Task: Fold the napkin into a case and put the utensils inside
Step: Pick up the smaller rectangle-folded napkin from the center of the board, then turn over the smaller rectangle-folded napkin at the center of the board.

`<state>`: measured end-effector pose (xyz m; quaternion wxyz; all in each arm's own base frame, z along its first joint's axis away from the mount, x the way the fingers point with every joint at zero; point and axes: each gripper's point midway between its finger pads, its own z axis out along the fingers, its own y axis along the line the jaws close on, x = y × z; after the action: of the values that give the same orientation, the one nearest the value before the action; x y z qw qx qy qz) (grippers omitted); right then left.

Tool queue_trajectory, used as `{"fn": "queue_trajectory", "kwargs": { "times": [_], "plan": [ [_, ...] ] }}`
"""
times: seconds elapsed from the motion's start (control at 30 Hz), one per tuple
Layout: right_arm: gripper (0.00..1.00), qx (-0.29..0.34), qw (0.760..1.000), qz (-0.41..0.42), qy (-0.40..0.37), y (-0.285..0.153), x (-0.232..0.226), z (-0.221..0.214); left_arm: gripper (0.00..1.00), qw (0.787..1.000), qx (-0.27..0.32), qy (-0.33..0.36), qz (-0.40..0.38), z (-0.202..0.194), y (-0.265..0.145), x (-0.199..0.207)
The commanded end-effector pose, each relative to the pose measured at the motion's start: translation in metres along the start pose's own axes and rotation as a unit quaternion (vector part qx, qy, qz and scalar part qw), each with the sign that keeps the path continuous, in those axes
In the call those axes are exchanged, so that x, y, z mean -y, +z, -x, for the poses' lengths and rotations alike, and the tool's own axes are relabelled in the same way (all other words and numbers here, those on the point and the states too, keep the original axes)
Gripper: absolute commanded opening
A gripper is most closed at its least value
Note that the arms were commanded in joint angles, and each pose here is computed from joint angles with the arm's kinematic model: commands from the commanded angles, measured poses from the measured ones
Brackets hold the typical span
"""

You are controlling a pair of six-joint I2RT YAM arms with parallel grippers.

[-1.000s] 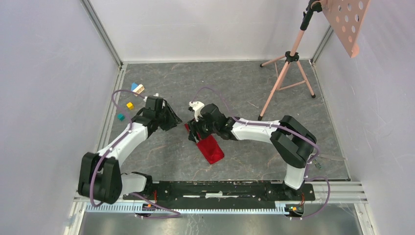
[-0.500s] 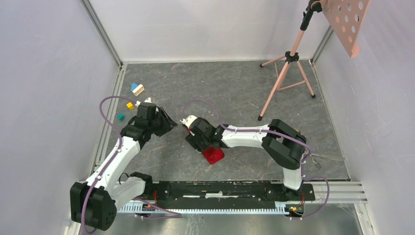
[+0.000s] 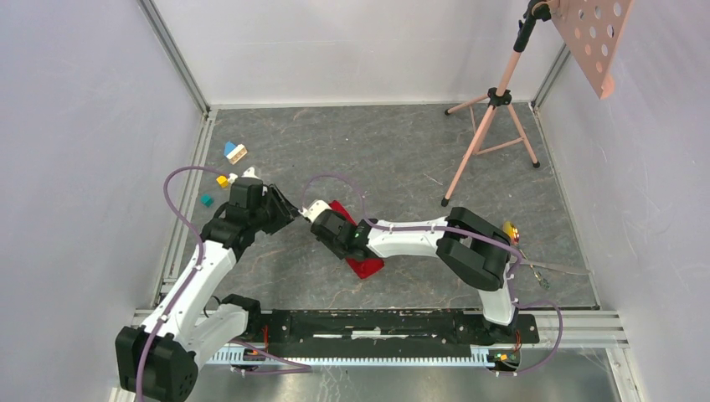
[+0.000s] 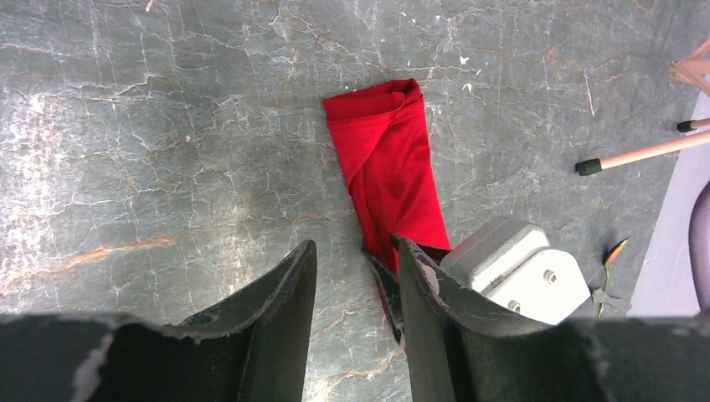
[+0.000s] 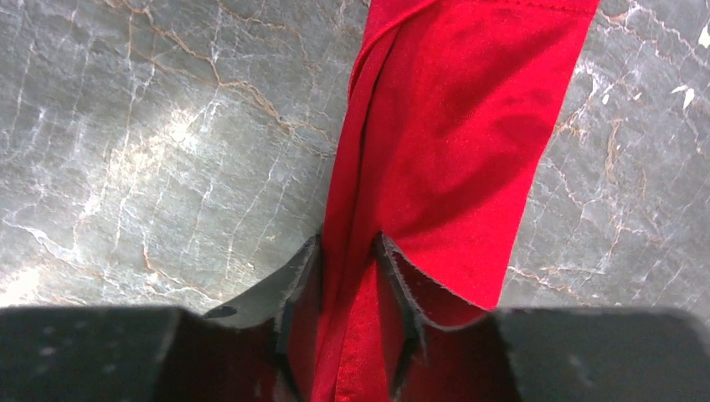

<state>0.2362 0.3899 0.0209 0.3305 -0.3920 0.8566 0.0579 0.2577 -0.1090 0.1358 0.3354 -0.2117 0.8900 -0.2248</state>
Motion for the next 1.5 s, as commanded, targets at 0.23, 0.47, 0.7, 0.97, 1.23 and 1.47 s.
{"fn": "queue_trajectory", "kwargs": {
  "times": [0.23,0.47,0.7,0.97,1.23,1.47],
  "plan": [
    [0.00,0.001,1.000,-0.022,-0.002,0.009,0.007,-0.007,0.49,1.000,0.022,0.015,-0.007,0.008,-0.017,0.003],
    [0.01,0.063,0.991,0.102,0.050,-0.031,-0.027,0.040,0.49,0.999,0.034,0.019,-0.006,0.013,-0.028,0.004],
    [0.01,0.084,0.946,0.271,0.157,-0.068,-0.076,0.062,0.49,0.998,0.051,0.024,-0.010,0.022,-0.042,0.010],
    [0.00,0.100,0.847,0.443,0.276,-0.089,-0.107,0.063,0.49,0.998,0.058,0.025,-0.014,0.026,-0.053,0.014],
    [0.01,0.105,0.795,0.485,0.348,-0.081,-0.070,0.033,0.48,0.999,0.049,0.021,-0.010,0.026,-0.047,0.015],
    [0.04,0.092,0.795,0.500,0.332,-0.066,-0.037,0.011,0.50,0.999,0.016,0.026,-0.029,0.020,-0.032,0.025]
  ]
}}
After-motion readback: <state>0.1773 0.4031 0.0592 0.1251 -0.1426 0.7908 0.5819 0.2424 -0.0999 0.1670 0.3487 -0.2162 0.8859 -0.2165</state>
